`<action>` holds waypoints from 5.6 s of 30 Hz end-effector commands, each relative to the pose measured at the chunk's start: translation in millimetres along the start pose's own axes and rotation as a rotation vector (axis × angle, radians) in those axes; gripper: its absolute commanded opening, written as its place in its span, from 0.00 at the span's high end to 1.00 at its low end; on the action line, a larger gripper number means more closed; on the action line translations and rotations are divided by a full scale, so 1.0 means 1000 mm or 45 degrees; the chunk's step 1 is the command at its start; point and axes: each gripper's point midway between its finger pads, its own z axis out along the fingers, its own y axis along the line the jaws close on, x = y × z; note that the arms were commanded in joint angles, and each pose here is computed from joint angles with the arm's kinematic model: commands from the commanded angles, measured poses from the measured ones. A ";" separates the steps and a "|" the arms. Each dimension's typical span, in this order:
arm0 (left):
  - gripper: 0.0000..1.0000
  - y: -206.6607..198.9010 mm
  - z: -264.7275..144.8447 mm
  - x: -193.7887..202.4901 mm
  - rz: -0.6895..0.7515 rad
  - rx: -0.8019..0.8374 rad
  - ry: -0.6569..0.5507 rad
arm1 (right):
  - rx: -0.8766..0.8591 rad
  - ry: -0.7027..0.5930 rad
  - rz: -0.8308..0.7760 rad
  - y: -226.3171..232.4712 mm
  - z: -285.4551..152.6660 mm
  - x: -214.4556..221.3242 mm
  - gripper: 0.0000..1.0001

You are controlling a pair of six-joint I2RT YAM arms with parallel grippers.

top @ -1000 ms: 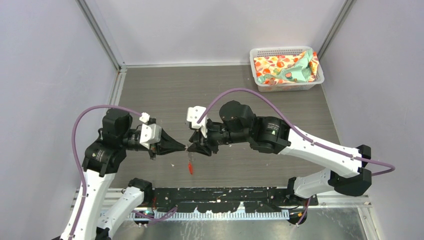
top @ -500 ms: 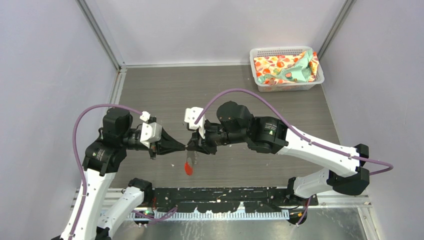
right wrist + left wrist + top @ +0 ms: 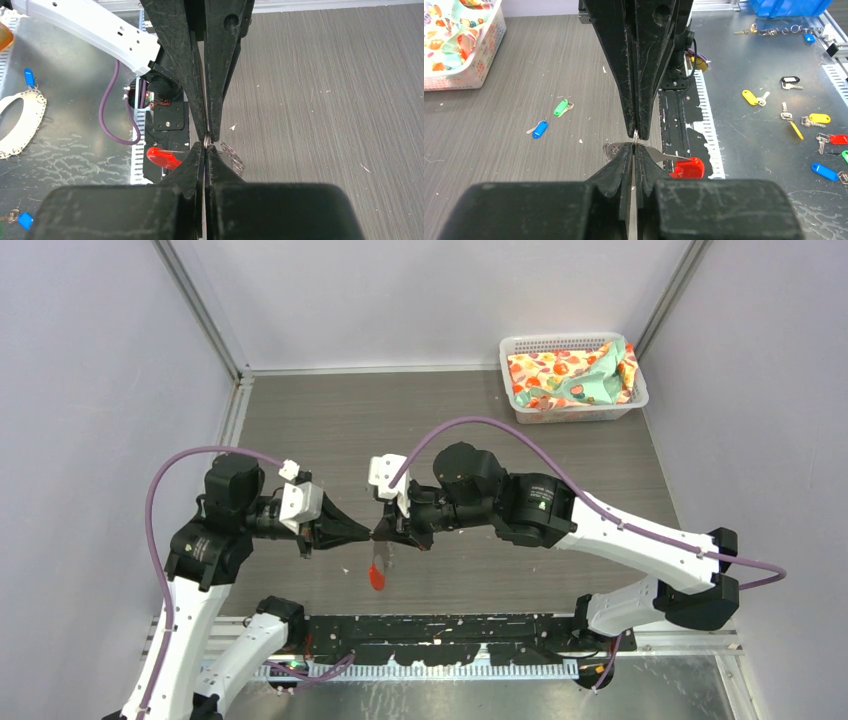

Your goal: Put the keys on the keyring

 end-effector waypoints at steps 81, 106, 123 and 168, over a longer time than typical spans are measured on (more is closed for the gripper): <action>1.00 -0.003 0.000 0.007 0.079 -0.013 -0.005 | 1.643 0.385 1.224 -0.211 -0.127 0.322 0.53; 1.00 -0.002 -0.001 0.001 0.079 -0.016 -0.009 | 1.767 0.480 1.283 -0.232 -0.114 0.371 0.60; 1.00 -0.003 -0.002 0.001 0.084 -0.028 -0.009 | 1.801 0.469 1.266 -0.237 -0.119 0.372 0.84; 1.00 0.056 -0.010 0.001 0.268 -0.433 -0.057 | -0.319 -0.280 0.962 -0.016 -0.043 -0.032 0.99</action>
